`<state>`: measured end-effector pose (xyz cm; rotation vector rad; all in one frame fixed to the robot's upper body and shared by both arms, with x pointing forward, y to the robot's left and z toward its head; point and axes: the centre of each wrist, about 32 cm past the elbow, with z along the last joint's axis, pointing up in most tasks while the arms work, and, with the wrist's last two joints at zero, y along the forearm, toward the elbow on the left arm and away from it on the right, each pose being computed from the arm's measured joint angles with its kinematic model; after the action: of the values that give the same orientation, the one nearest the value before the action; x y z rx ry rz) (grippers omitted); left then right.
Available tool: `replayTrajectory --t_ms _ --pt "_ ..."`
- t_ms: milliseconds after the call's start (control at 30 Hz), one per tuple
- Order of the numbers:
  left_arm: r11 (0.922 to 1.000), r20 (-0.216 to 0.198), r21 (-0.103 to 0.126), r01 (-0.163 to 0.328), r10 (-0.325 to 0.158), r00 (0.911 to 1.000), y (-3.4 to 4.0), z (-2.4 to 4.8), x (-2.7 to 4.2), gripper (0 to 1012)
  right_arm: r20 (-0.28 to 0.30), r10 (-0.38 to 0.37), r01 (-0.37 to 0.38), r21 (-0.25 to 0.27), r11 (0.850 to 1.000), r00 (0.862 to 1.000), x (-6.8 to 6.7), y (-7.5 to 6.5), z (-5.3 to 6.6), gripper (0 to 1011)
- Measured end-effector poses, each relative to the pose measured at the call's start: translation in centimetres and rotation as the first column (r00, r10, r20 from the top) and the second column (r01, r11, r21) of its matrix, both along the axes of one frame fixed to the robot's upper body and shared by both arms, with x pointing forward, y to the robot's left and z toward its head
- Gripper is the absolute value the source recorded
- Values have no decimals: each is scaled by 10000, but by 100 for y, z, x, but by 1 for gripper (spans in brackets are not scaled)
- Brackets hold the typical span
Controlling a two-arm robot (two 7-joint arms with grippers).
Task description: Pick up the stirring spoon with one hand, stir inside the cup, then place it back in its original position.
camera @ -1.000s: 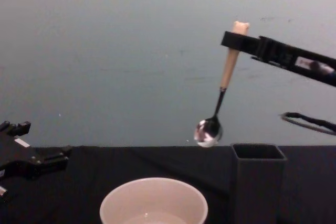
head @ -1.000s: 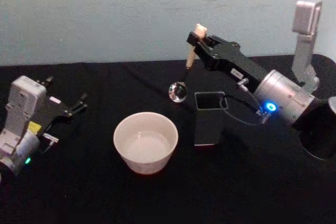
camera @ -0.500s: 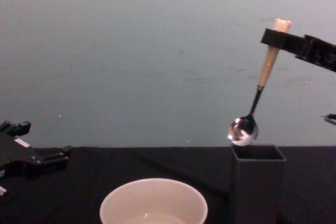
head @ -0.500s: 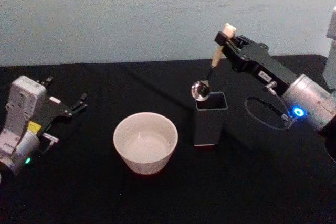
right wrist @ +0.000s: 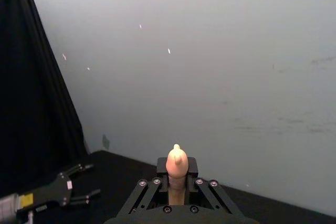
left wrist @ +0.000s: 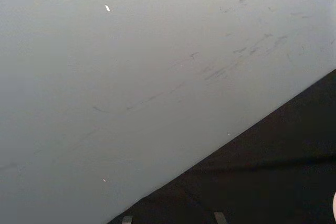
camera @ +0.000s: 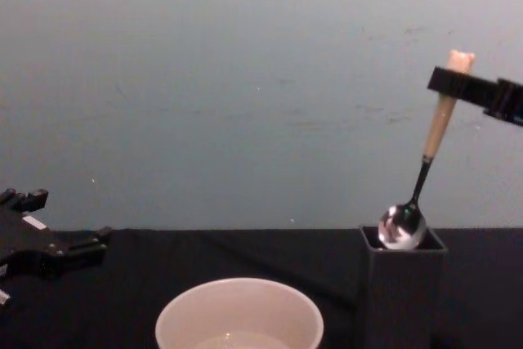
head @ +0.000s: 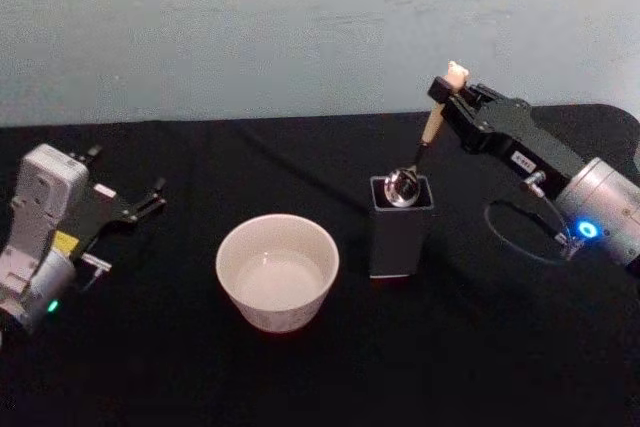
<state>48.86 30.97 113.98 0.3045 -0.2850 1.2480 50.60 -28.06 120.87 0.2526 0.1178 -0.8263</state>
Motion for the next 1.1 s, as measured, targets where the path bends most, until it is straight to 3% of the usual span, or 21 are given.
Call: replayTrajectory --t_ms 1100 --pt "10000 0 0 0 0 10000 0 0 0 1001 -1454 -184 17 -1141 9935 9892 85 88 -475 192"
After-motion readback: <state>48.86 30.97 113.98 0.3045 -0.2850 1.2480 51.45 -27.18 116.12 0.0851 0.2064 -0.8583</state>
